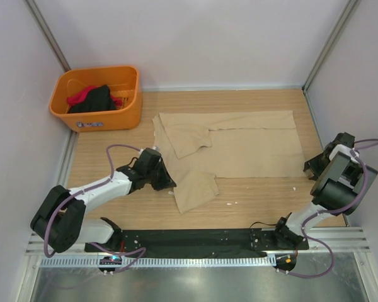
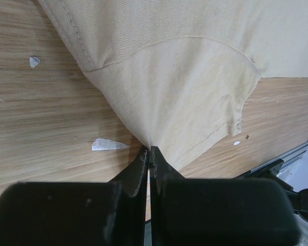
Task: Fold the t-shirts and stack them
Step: Fold the tshirt
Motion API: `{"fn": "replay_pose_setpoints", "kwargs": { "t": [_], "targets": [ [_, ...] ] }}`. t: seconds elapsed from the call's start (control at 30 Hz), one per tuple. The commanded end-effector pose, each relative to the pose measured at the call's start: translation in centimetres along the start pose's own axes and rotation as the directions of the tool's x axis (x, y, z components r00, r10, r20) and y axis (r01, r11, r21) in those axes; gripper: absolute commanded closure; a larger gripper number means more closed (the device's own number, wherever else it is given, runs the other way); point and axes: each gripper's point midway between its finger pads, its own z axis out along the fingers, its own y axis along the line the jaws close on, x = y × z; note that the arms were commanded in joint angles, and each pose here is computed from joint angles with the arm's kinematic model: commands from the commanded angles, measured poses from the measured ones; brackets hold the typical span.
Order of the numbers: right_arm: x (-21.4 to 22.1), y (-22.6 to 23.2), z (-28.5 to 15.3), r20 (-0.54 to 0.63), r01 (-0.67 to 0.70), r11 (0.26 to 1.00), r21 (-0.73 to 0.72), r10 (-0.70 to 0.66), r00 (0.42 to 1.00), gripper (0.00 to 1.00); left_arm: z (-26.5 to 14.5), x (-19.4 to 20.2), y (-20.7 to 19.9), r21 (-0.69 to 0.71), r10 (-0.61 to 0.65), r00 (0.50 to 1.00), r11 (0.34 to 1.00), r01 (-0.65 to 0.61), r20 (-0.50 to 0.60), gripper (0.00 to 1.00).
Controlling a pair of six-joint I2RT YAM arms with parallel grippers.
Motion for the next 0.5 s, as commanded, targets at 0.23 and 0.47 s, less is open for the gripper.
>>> {"fn": "replay_pose_setpoints", "kwargs": {
  "t": [0.23, 0.47],
  "targets": [
    [0.6, -1.1, 2.0, -0.007, 0.047, 0.991, 0.122, -0.047, 0.999, 0.8, -1.2, -0.8, -1.6, 0.048, 0.012, 0.999, 0.999, -0.014, 0.035, 1.0],
    [1.0, -2.0, 0.8, 0.006, 0.059, 0.987, 0.149, -0.061, 0.998, 0.99, -2.2, -0.1, -1.9, 0.084, 0.032, 0.999, 0.996, -0.034, 0.03, 1.0]
  ]
}}
